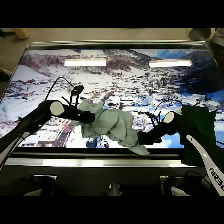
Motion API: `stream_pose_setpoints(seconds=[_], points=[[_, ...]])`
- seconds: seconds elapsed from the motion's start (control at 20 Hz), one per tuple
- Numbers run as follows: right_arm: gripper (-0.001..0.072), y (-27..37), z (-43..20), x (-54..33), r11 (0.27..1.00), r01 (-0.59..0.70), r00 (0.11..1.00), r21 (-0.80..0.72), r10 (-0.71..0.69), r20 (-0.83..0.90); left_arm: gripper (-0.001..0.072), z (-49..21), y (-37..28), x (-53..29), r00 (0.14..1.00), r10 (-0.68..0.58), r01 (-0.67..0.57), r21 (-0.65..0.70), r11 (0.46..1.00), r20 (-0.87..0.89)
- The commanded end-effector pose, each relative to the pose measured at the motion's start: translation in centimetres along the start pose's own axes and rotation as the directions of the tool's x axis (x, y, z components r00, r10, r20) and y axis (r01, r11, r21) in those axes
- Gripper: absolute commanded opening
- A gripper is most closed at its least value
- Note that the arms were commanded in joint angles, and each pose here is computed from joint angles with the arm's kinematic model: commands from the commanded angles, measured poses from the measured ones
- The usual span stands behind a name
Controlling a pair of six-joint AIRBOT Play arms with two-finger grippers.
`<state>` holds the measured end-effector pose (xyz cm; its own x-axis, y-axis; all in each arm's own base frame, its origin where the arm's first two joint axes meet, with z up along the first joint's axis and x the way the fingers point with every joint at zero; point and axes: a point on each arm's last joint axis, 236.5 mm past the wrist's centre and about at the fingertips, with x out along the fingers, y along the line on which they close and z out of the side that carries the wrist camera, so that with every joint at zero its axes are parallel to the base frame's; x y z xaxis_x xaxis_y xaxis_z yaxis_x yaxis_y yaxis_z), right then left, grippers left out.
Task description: Fold the shirts.
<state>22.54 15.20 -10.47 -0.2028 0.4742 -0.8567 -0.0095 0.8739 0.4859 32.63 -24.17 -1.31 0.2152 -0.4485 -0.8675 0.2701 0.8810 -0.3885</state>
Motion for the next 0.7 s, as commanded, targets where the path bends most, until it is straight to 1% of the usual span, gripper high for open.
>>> stream_pose_setpoints(seconds=[0.0,0.05,0.1,0.15,0.2,0.25,0.3,0.35,0.4,0.45,0.5,0.55,0.6,0.65], points=[[0.0014,3.2,2.9,-4.6,0.995,-0.012,0.993,-0.103,0.024,0.116,0.0021,1.2,2.1,-4.3,0.988,0.149,-0.152,0.148,0.977,0.032],[0.0014,4.7,4.9,-8.8,0.988,0.003,0.973,-0.156,0.033,0.228,0.0021,2.9,2.8,-7.6,0.97,0.225,-0.239,0.204,0.949,0.09],[0.0015,6.6,6.8,-14.7,0.976,0.036,0.923,-0.213,0.049,0.381,0.0021,4.8,3.0,-11.6,0.944,0.282,-0.317,0.235,0.919,0.17],[0.0015,8.7,7.8,-21.2,0.963,0.082,0.842,-0.258,0.072,0.535,0.0021,7.1,2.5,-16.7,0.906,0.315,-0.384,0.24,0.892,0.282],[0.0016,11.1,7.6,-28.9,0.945,0.151,0.708,-0.29,0.101,0.699,0.0021,8.9,1.2,-22.1,0.862,0.31,-0.421,0.225,0.879,0.401],[0.0016,13.3,6.3,-35.9,0.927,0.232,0.548,-0.295,0.126,0.827,0.0021,10.4,-1.0,-28.2,0.802,0.264,-0.426,0.204,0.881,0.537],[0.0016,15.2,3.8,-42.7,0.909,0.319,0.358,-0.268,0.147,0.922,0.0021,11.2,-3.4,-34.5,0.723,0.197,-0.411,0.183,0.893,0.663],[0.0016,16.9,0.8,-47.5,0.901,0.365,0.204,-0.235,0.169,0.964,0.0021,11.2,-5.3,-39.9,0.637,0.135,-0.377,0.154,0.913,0.759],[0.0016,18.4,-2.4,-50.9,0.897,0.388,0.082,-0.213,0.197,0.977,0.0021,10.5,-7.2,-45.2,0.538,0.064,-0.327,0.139,0.935,0.84],[0.0016,20.0,-5.5,-52.9,0.889,0.404,-0.004,-0.216,0.238,0.971,0.0022,9.7,-8.8,-49.2,0.452,-0.003,-0.296,0.153,0.943,0.892],[0.0016,21.0,-7.8,-53.9,0.883,0.414,-0.056,-0.222,0.268,0.962,0.0022,8.6,-10.2,-52.4,0.378,-0.065,-0.268,0.176,0.947,0.923],[0.0016,21.3,-9.1,-54.0,0.886,0.403,-0.07,-0.228,0.278,0.958,0.0021,7.8,-10.9,-54.1,0.333,-0.099,-0.254,0.19,0.948,0.938],[0.0016,21.2,-9.7,-53.6,0.895,0.383,-0.059,-0.231,0.273,0.96,0.0021,7.3,-10.8,-54.4,0.329,-0.1,-0.254,0.19,0.948,0.939],[0.0017,20.9,-9.7,-52.7,0.9,0.372,-0.024,-0.229,0.256,0.966,0.0021,7.2,-10.3,-53.7,0.359,-0.076,-0.262,0.179,0.948,0.93]])
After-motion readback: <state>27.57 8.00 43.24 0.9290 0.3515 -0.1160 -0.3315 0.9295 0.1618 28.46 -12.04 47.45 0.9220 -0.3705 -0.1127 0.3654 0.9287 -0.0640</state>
